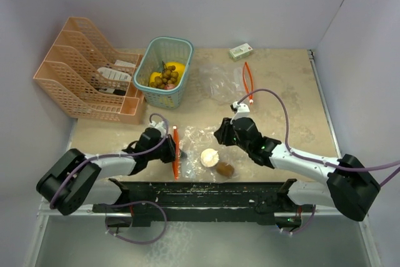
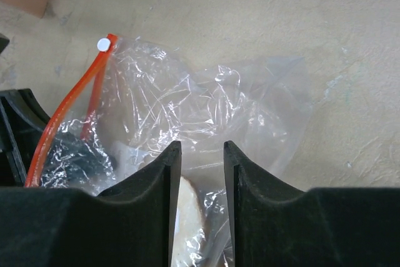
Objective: Open the zip-top bag and remove the fake food
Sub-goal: Pick up the fake vegetable from the zipper food storage bag.
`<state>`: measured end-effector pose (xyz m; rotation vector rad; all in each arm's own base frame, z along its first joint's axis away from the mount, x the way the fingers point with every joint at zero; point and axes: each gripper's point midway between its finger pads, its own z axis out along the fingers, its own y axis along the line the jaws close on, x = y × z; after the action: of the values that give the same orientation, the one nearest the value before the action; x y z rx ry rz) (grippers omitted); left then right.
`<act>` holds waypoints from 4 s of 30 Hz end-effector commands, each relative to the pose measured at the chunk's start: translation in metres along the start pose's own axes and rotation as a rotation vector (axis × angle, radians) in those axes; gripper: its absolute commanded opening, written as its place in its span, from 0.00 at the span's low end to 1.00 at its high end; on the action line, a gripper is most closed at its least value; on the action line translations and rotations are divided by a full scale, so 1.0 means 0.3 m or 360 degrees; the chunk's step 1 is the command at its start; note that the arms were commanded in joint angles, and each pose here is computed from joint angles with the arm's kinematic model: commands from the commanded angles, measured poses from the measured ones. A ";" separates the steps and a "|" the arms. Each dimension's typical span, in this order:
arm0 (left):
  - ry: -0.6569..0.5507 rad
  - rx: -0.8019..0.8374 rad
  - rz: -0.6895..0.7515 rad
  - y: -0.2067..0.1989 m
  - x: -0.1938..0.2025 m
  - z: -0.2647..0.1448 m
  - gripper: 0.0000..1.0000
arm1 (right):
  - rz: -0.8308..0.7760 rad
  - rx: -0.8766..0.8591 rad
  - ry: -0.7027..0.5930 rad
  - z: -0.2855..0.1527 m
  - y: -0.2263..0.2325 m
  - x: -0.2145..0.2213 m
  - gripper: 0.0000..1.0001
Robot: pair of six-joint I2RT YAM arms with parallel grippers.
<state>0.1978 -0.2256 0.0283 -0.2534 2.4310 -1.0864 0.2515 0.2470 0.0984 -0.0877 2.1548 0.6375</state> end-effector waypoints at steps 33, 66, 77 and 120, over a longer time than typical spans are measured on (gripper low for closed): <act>0.0076 0.0246 0.0140 -0.255 0.121 0.186 0.31 | 0.0189 0.0063 0.0026 -0.160 -0.084 0.051 0.31; 0.0077 0.0275 0.0151 -0.329 0.150 0.176 0.34 | 0.0772 -0.0059 0.0373 -0.109 -0.112 0.396 0.00; 0.0146 0.0287 0.0162 -0.299 0.212 0.112 0.53 | 0.0703 -0.0023 0.0389 -0.055 -0.115 0.399 0.00; -0.0492 -0.0335 0.0486 -0.324 -0.329 -0.416 0.07 | 0.0633 0.0105 0.0284 -0.049 -0.256 0.287 0.00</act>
<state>0.2021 -0.2205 0.1921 -0.0785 2.2134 -0.9550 0.2132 0.1898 0.0147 0.3643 2.3691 0.8166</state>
